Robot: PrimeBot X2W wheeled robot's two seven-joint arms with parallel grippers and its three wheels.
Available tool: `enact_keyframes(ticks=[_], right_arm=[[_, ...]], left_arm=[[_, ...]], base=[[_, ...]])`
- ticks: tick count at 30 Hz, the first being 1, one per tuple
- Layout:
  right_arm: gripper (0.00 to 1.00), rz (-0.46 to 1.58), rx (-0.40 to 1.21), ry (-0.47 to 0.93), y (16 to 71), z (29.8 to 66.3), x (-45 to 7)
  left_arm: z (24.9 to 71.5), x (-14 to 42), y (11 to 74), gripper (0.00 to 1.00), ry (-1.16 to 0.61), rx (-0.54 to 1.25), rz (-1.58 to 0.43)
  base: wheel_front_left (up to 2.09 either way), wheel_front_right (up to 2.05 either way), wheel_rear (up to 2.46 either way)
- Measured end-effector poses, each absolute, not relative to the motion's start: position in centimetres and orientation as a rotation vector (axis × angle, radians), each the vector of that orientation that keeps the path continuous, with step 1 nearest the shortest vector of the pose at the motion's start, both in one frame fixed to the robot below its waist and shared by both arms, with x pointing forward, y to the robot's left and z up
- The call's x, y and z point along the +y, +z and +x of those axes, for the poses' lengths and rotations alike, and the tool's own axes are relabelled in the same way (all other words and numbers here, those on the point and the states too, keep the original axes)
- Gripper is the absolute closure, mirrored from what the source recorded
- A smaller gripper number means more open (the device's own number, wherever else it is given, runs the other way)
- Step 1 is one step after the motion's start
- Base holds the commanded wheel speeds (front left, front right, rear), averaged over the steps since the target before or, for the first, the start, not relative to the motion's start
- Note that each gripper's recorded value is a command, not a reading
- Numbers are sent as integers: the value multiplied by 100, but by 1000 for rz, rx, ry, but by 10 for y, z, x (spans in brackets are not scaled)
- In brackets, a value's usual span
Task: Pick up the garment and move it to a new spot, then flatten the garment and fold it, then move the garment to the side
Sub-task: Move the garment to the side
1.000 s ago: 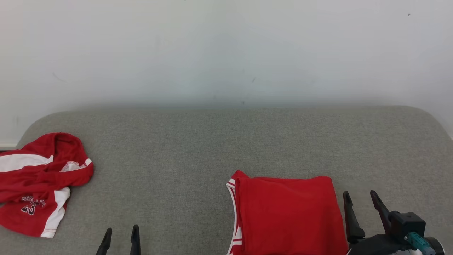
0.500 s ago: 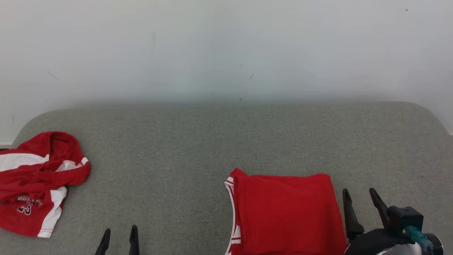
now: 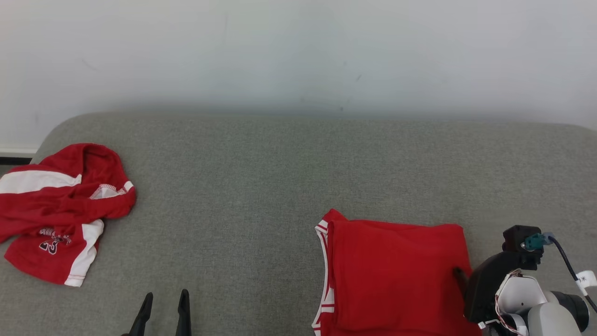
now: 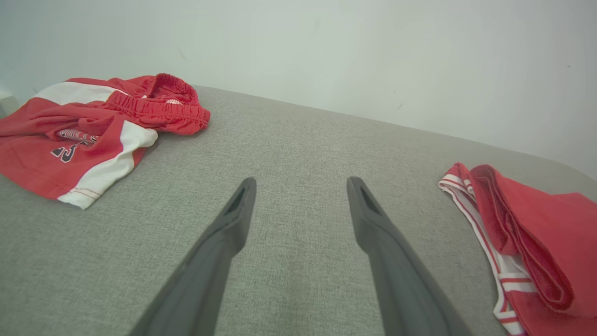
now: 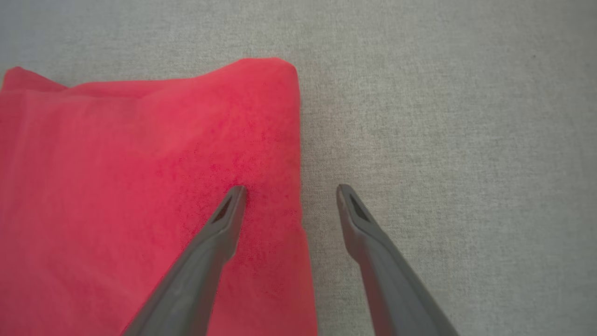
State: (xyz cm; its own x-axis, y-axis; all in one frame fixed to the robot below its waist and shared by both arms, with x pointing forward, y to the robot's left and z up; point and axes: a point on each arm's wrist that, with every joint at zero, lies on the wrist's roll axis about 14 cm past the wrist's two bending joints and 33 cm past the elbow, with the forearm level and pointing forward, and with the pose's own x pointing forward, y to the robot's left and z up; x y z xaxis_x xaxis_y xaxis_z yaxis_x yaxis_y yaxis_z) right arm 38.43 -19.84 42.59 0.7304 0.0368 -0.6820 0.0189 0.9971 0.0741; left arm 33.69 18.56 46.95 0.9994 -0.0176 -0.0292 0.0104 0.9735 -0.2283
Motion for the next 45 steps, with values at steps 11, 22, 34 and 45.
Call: enact_keyframes(ticks=[11,22,34,45], right_arm=[[26,79,976,42,386,388,-184],[100,38,900,57,400,414,-179],[100,-150,733,-183,426,448,-300],[100,-314,574,-425,443,451,-410]], left_arm=[[339,198,458,0,22,68,-223],[355,190,462,0,-15,57,-209],[420,152,479,0,-194,4,-156],[479,109,474,0,-371,5,-110]], base=[[0,0,0],[0,0,0],[0,0,0],[0,0,0]])
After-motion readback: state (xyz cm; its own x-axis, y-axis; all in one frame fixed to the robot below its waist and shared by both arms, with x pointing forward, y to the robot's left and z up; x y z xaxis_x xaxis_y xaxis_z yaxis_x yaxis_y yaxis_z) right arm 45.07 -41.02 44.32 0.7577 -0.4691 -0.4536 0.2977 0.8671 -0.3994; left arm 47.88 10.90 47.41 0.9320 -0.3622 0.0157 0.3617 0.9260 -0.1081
